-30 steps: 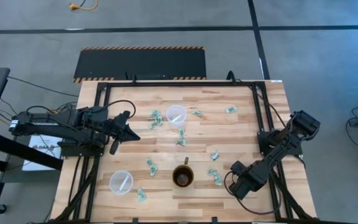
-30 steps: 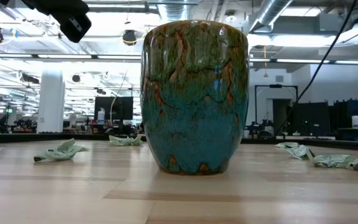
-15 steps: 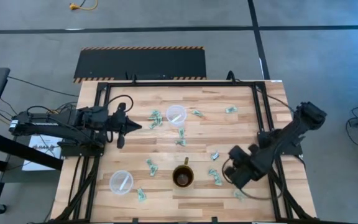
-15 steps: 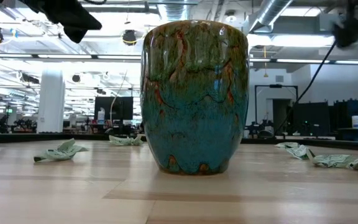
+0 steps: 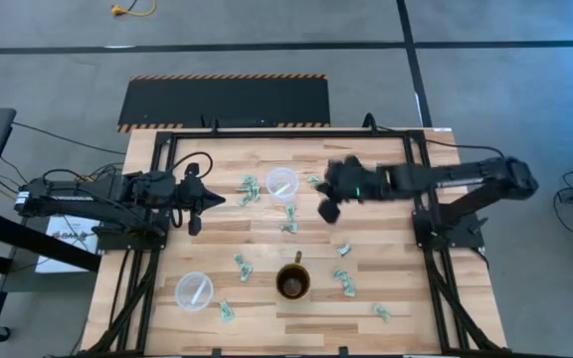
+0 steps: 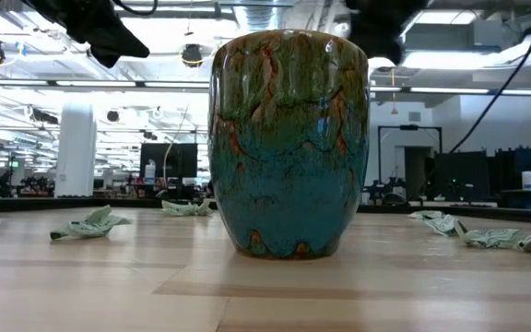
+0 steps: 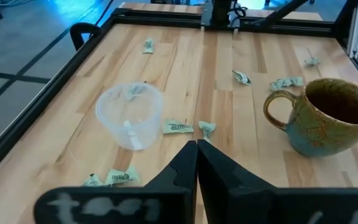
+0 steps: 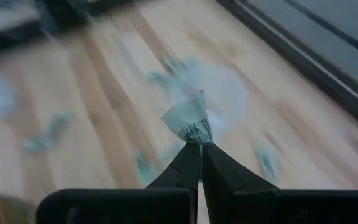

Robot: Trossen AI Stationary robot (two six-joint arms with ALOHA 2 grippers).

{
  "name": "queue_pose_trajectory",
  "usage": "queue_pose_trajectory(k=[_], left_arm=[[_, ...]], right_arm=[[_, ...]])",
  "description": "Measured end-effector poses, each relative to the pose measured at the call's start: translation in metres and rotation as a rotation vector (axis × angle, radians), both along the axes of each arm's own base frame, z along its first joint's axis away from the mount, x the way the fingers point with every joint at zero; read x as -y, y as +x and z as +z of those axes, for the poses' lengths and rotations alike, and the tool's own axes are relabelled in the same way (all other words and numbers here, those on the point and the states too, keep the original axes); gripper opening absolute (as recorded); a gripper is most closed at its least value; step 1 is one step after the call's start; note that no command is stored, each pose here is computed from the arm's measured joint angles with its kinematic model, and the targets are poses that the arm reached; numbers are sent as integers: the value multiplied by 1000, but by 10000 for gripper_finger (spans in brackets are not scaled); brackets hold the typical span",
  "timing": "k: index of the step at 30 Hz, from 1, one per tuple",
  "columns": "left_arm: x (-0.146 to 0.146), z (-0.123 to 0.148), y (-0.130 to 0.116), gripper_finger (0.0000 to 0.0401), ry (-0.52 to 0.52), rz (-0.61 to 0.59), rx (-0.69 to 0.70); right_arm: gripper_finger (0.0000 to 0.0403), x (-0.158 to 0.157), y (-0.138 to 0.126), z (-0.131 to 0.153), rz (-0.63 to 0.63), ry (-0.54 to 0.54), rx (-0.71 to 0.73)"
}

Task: Pick and place items into bin
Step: Put the stevia packet into the top transparent bin

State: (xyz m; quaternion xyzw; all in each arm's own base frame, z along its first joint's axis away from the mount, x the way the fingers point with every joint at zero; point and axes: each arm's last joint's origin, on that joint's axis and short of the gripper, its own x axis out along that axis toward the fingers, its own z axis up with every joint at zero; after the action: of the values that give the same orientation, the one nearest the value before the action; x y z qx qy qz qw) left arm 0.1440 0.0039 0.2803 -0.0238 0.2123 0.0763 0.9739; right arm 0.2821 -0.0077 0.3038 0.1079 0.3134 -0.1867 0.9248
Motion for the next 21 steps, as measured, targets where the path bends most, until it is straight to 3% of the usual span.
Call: queue_pose_trajectory(k=[3, 9, 16, 21], left_arm=[[0, 0, 0, 0, 0, 0, 0], [0, 0, 0, 0, -1, 0, -3], [0, -2, -1, 0, -1, 0, -19], [0, -2, -1, 0, -1, 0, -19]], right_arm=[[0, 34, 14, 2, 60, 42, 103], [0, 87, 36, -26, 77, 146, 94], [0, 103, 79, -54, 187, 166, 37], [6, 108, 93, -74, 211, 165, -63]])
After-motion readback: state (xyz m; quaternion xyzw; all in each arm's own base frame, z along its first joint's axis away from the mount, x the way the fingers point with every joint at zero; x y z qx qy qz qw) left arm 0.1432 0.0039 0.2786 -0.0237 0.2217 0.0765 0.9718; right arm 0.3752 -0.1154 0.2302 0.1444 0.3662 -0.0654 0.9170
